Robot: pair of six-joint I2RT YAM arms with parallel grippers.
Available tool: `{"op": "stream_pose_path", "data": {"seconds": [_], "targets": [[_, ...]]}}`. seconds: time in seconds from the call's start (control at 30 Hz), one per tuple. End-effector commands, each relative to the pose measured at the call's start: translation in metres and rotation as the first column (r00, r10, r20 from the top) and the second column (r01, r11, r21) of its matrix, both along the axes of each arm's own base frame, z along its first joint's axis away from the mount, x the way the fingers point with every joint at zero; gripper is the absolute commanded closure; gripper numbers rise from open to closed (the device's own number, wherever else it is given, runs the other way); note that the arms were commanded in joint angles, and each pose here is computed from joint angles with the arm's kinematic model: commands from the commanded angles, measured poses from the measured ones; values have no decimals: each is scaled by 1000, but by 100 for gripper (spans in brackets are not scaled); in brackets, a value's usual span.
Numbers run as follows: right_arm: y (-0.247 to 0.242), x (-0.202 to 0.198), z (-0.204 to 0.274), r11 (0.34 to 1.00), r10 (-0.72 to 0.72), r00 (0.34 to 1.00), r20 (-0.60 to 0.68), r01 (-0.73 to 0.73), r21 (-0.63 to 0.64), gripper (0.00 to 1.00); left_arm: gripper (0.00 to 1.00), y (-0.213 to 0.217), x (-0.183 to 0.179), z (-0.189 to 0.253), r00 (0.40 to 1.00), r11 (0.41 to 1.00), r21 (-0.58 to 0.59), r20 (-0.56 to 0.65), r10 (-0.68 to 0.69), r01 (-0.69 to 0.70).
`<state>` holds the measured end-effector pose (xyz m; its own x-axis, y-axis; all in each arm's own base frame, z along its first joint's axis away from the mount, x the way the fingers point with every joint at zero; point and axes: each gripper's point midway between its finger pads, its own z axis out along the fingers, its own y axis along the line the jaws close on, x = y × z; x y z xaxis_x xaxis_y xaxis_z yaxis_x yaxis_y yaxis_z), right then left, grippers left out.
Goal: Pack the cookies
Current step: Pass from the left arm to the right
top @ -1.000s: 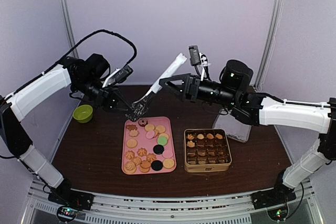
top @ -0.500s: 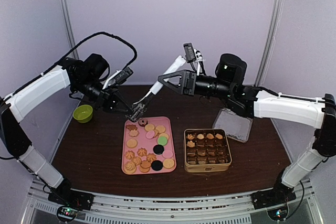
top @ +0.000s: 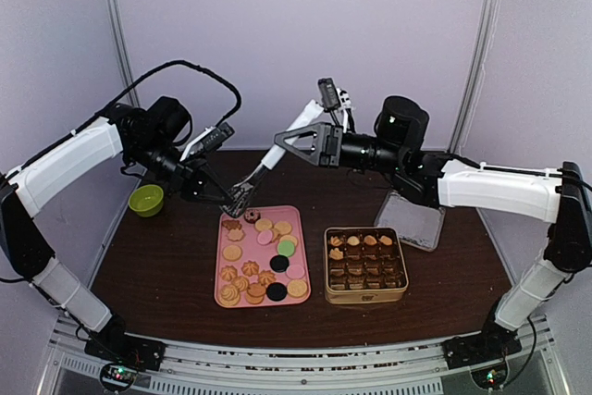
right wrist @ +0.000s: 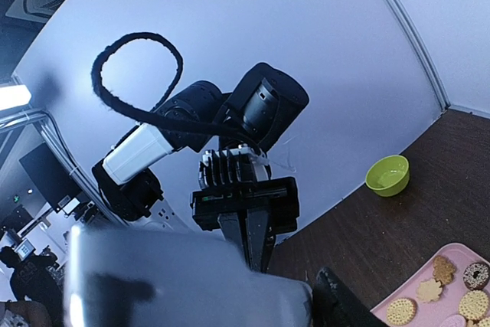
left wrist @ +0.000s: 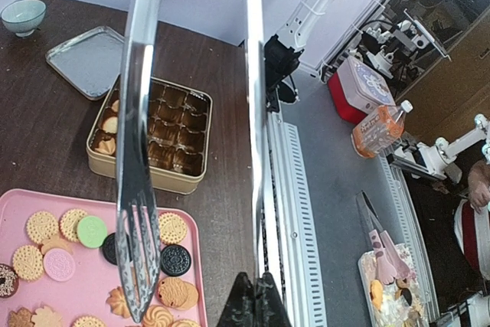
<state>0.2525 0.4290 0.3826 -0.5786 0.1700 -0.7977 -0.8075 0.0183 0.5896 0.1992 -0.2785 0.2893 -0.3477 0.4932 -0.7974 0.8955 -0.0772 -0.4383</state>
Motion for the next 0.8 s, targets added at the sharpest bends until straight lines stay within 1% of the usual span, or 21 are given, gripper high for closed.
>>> {"op": "stream_pose_path", "data": {"seconds": [0.0,0.1,0.17,0.23,0.33,0.37,0.47,0.53,0.67,0.7,0.73,0.77], "targets": [[7,-8,5,998,57,998,18,-57,-9,50,100,-1,-4,12,998,998,-52,52,-23,26],[5,-9,1,997,48,999,24,-46,-64,54,100,0,-5,11,998,999,-43,47,-29,31],[1,-11,-1,997,32,999,33,-30,-73,55,100,0,-6,10,998,999,-35,53,-33,35],[-3,-11,-1,998,7,999,43,-4,-70,58,99,1,-5,8,998,999,-28,57,-29,31],[-7,-12,-2,997,-29,998,62,34,-75,60,90,2,-5,5,998,1000,-7,53,-21,21],[-8,-12,-4,995,-49,996,75,55,-83,61,85,3,-3,3,998,1000,4,54,-14,14],[-8,-15,-10,986,-91,989,116,106,-130,64,61,7,3,-5,997,998,60,74,21,-25],[-8,-14,-19,972,-120,983,139,145,-187,64,47,11,12,-12,993,993,95,95,66,-75],[-12,-12,-31,947,-172,967,186,215,-238,65,20,31,28,-20,978,972,152,140,156,-177],[-13,-11,-34,943,-182,964,194,227,-243,65,7,38,33,-23,972,964,169,153,180,-206],[-13,-11,-37,939,-190,961,201,238,-249,65,3,46,38,-25,963,953,187,170,207,-238],[-12,-10,-40,934,-198,957,211,249,-257,65,2,53,42,-27,955,942,205,184,231,-267]]}}
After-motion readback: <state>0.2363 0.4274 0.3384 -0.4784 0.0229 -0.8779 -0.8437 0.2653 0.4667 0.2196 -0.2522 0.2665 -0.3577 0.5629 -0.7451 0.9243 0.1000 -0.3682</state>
